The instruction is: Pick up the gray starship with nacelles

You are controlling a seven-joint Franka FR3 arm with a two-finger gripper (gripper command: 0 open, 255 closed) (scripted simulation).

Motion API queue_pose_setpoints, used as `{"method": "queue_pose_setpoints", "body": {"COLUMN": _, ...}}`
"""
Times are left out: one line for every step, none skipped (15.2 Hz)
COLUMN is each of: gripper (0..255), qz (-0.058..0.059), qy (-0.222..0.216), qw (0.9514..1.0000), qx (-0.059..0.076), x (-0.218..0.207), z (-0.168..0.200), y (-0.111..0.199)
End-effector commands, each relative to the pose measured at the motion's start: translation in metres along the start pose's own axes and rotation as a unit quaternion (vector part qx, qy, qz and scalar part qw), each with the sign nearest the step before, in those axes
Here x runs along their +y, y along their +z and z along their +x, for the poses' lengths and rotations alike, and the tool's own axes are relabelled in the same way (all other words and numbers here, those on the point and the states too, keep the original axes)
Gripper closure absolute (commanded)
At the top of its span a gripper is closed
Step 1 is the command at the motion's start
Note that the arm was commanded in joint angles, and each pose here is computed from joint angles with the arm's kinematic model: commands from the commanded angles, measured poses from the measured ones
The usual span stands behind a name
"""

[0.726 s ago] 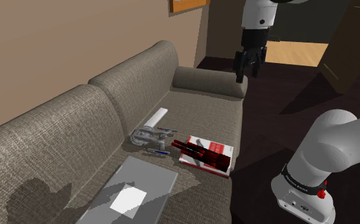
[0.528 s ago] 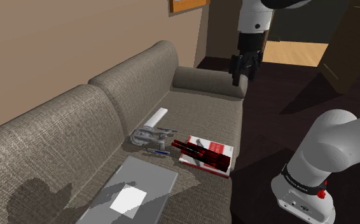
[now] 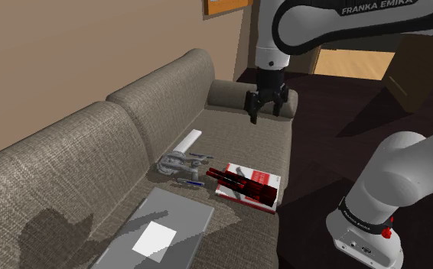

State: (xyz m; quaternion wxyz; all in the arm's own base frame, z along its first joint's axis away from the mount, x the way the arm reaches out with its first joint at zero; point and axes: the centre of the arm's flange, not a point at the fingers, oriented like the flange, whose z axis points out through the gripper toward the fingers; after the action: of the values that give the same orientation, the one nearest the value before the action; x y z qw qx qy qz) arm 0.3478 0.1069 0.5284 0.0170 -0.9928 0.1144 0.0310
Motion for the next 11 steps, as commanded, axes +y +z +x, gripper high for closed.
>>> {"method": "queue_pose_setpoints", "body": {"gripper": 0, "qz": -0.002, "qy": 0.018, "qw": 0.9998, "qx": 0.006, "x": -0.016, "z": 0.013, "y": 0.020}}
{"method": "queue_pose_setpoints", "body": {"gripper": 0, "qz": -0.003, "qy": 0.026, "qw": 0.9996, "qx": 0.009, "x": -0.024, "z": 0.018, "y": 0.029}}
{"method": "queue_pose_setpoints", "body": {"gripper": 0, "qz": -0.004, "qy": 0.035, "qw": 0.9993, "qx": 0.011, "x": -0.032, "z": 0.024, "y": 0.037}}
{"method": "queue_pose_setpoints", "body": {"gripper": 0, "qz": -0.005, "qy": 0.043, "qw": 0.9990, "qx": 0.014, "x": -0.040, "z": 0.030, "y": 0.046}}
{"method": "queue_pose_setpoints", "body": {"gripper": 0, "qz": -0.006, "qy": 0.051, "qw": 0.9985, "qx": 0.017, "x": -0.048, "z": 0.036, "y": 0.055}}
{"method": "queue_pose_setpoints", "body": {"gripper": 0, "qz": -0.007, "qy": 0.060, "qw": 0.9980, "qx": 0.019, "x": -0.055, "z": 0.042, "y": 0.063}}
{"method": "queue_pose_setpoints", "body": {"gripper": 0, "qz": -0.008, "qy": 0.068, "qw": 0.9974, "qx": 0.022, "x": -0.063, "z": 0.048, "y": 0.072}}
{"method": "queue_pose_setpoints", "body": {"gripper": 0, "qz": -0.010, "qy": 0.076, "qw": 0.9967, "qx": 0.024, "x": -0.070, "z": 0.055, "y": 0.080}}
{"method": "queue_pose_setpoints", "body": {"gripper": 0, "qz": -0.011, "qy": 0.085, "qw": 0.9960, "qx": 0.027, "x": -0.077, "z": 0.062, "y": 0.089}}
{"method": "queue_pose_setpoints", "body": {"gripper": 0, "qz": -0.012, "qy": 0.093, "qw": 0.9952, "qx": 0.030, "x": -0.085, "z": 0.068, "y": 0.098}}
{"method": "queue_pose_setpoints", "body": {"gripper": 0, "qz": -0.013, "qy": 0.101, "qw": 0.9943, "qx": 0.032, "x": -0.092, "z": 0.075, "y": 0.106}}
